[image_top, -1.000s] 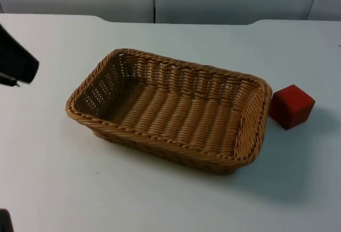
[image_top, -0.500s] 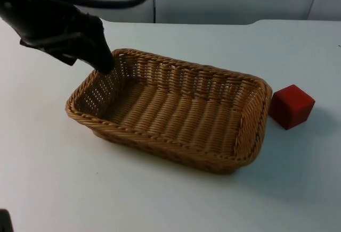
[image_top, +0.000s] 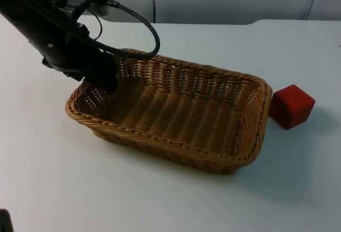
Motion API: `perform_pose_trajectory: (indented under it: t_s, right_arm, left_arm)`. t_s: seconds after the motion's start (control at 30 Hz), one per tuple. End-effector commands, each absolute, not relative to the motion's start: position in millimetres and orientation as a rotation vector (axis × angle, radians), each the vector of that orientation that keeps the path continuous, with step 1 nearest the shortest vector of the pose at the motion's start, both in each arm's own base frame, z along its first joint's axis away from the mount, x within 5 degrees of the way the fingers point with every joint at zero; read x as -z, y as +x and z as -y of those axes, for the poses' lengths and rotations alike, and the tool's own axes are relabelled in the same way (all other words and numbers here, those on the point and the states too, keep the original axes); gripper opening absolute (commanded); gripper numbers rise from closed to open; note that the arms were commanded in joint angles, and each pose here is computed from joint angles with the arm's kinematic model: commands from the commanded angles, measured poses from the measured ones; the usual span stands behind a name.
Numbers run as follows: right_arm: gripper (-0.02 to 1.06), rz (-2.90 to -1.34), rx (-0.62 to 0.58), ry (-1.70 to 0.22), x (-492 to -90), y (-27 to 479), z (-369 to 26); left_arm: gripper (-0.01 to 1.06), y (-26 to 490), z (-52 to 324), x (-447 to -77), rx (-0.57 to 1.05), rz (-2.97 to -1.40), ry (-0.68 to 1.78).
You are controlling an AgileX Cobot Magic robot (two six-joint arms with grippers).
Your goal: Pick up the basket with the left hand and place the cube into the basket with the right hand.
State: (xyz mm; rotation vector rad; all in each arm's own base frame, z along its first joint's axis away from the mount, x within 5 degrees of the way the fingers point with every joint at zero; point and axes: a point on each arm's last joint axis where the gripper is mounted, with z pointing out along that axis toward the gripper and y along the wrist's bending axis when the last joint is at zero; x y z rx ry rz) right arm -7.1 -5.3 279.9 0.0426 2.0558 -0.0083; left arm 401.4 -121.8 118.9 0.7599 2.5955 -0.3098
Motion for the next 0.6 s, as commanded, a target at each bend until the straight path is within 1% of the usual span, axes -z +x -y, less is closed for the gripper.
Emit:
perform_pose_trajectory:
  t_s: [0.0, 0.03, 0.1, 0.13, 0.17, 0.2, 0.3, 0.47, 0.57]
  right_arm:
    - [0.0, -2.052, 0.015, 0.038, -278.5, -6.7, 5.2]
    - [0.0, -2.052, 0.015, 0.038, -278.5, -6.7, 5.2]
    - [0.0, -2.052, 0.015, 0.038, -278.5, -6.7, 5.2]
    - [0.0, -2.052, 0.015, 0.038, -278.5, -6.7, 5.2]
    - [0.0, -2.052, 0.015, 0.038, -278.5, -6.7, 5.2]
    - [0.0, -2.052, 0.015, 0.038, -278.5, -6.7, 5.2]
    - [0.0, -2.052, 0.015, 0.038, -278.5, -6.7, 5.2]
    - [0.0, -2.052, 0.015, 0.038, -278.5, -6.7, 5.2]
    - [0.0, -2.052, 0.015, 0.038, -278.5, -6.7, 5.2]
  left_arm:
    - [0.7, 403.7, 124.3, -113.9, 0.301, -2.594, 0.761]
    - [0.66, 403.9, 123.5, -109.3, 0.284, -2.599, 0.78]
    - [0.43, 403.9, 121.5, -101.3, 0.255, -2.621, 0.789]
    - [0.43, 403.9, 121.5, -101.3, 0.255, -2.621, 0.789]
    - [0.16, 404.4, 119.8, -97.8, 0.235, -2.641, 0.755]
    - [0.0, 404.4, 119.1, -97.5, 0.225, -2.646, 0.752]
    - [0.0, 404.3, 119.1, -99.4, 0.236, -2.659, 0.702]
    - [0.0, 402.3, 112.8, -115.5, 0.269, -2.688, 0.624]
    - [0.0, 400.9, 100.5, -134.6, 0.288, -2.697, 0.585]
